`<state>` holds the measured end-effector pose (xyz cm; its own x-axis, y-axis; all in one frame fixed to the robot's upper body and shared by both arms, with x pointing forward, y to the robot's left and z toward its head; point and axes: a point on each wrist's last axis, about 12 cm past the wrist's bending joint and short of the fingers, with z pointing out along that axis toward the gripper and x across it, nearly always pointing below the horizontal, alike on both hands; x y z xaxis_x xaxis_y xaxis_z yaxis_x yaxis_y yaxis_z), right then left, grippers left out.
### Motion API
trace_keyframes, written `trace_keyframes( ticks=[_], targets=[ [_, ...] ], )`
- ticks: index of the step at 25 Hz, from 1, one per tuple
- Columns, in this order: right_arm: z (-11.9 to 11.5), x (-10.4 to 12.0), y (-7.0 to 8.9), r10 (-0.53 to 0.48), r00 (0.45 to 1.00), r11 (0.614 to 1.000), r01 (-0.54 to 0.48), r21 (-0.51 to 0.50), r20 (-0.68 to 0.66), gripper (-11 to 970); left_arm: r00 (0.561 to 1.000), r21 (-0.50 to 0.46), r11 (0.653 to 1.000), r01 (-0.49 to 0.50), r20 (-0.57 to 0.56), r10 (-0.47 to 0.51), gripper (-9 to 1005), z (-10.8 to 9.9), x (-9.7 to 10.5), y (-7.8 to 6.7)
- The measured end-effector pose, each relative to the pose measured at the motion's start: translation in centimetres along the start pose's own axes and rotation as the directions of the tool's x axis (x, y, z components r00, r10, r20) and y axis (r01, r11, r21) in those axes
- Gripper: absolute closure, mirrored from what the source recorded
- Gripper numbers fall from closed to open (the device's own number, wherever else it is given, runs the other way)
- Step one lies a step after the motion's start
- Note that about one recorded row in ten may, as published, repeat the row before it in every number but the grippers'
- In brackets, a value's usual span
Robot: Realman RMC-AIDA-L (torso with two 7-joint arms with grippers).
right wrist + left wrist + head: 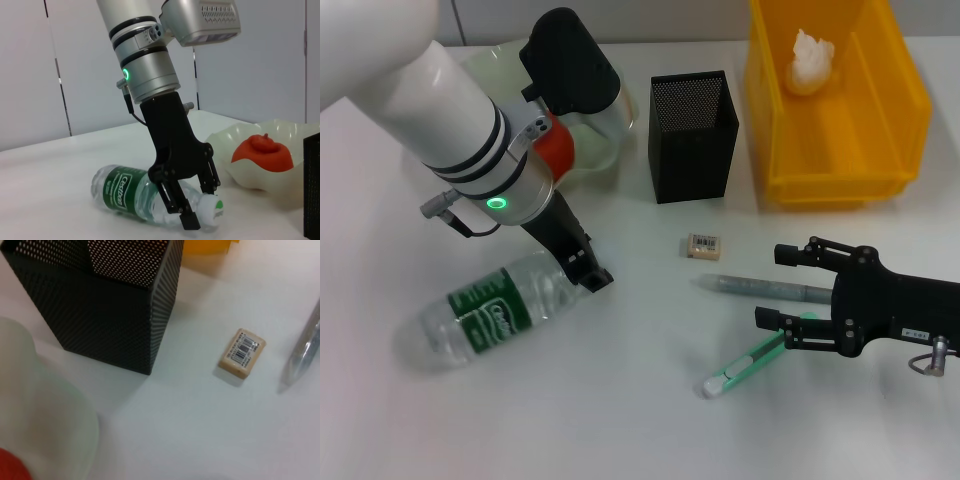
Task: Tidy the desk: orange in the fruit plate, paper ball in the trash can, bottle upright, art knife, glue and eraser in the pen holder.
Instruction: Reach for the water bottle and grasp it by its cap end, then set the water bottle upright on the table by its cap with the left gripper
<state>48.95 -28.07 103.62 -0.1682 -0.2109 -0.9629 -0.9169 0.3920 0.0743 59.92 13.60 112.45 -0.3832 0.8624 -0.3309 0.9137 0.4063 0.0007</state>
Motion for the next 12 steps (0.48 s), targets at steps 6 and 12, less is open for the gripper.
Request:
trace_keyframes(
  ticks=[6, 12],
  targets=[
    [-0.01, 0.01, 0.00, 0.001, 1.000, 1.000, -0.001, 0.000, 0.000, 143, 1.000, 0.000, 1.000, 0.003, 0.009, -0.003, 528, -0.20, -0.11, 0.06],
    [-0.01, 0.04, -0.03, 0.002, 1.000, 1.000, -0.002, 0.003, -0.003, 143, 0.999, 0.000, 1.000, -0.002, 0.047, 0.002, 541, -0.92, -0.26, -0.20]
  ],
)
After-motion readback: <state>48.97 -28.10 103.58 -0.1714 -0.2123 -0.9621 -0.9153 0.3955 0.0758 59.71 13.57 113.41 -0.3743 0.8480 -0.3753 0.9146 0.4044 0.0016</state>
